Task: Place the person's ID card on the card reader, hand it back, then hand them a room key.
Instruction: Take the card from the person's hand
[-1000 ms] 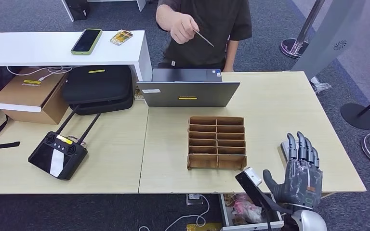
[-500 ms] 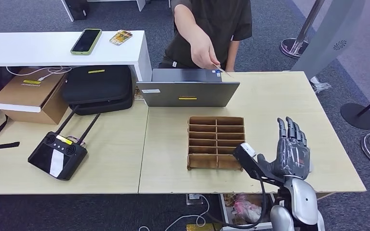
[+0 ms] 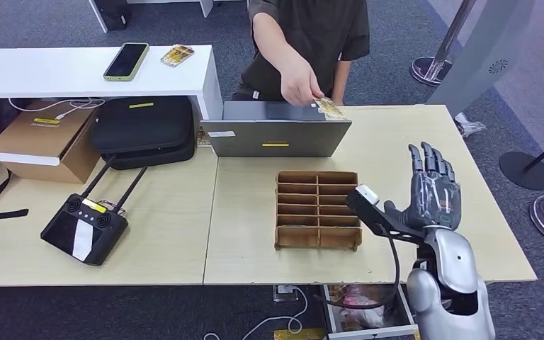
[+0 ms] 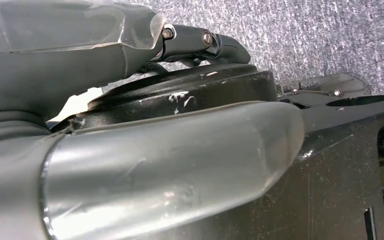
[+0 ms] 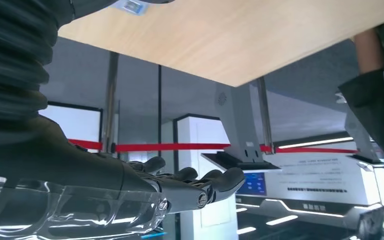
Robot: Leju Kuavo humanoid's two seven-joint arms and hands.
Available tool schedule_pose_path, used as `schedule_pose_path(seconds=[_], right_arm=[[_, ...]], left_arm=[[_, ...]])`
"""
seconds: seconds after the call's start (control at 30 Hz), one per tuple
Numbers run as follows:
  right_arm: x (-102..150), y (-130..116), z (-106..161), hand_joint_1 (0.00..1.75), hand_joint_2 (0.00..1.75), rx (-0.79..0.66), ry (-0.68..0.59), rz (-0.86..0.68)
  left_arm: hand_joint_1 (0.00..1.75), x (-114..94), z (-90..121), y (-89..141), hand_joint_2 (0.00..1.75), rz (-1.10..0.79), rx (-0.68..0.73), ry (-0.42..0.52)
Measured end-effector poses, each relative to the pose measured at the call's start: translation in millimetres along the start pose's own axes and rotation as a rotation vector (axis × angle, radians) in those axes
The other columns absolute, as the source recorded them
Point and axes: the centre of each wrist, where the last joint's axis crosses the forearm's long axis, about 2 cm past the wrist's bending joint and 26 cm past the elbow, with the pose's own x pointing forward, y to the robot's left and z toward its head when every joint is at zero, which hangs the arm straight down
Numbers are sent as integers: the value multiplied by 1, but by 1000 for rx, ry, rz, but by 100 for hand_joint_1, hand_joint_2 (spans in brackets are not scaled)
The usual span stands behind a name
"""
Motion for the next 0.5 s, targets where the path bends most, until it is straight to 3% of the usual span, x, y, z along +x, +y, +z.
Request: schedule_pose_path(seconds=[0.17,0.5], right_arm=[[3,-12,-34,0,175,-32,-27,8],[2,-9,-42,0,175,-18,-26,15]], left_arm=[[0,1,0,0,0,-3,-1,-3],[0,1,0,0,0,-3,-1,-3]])
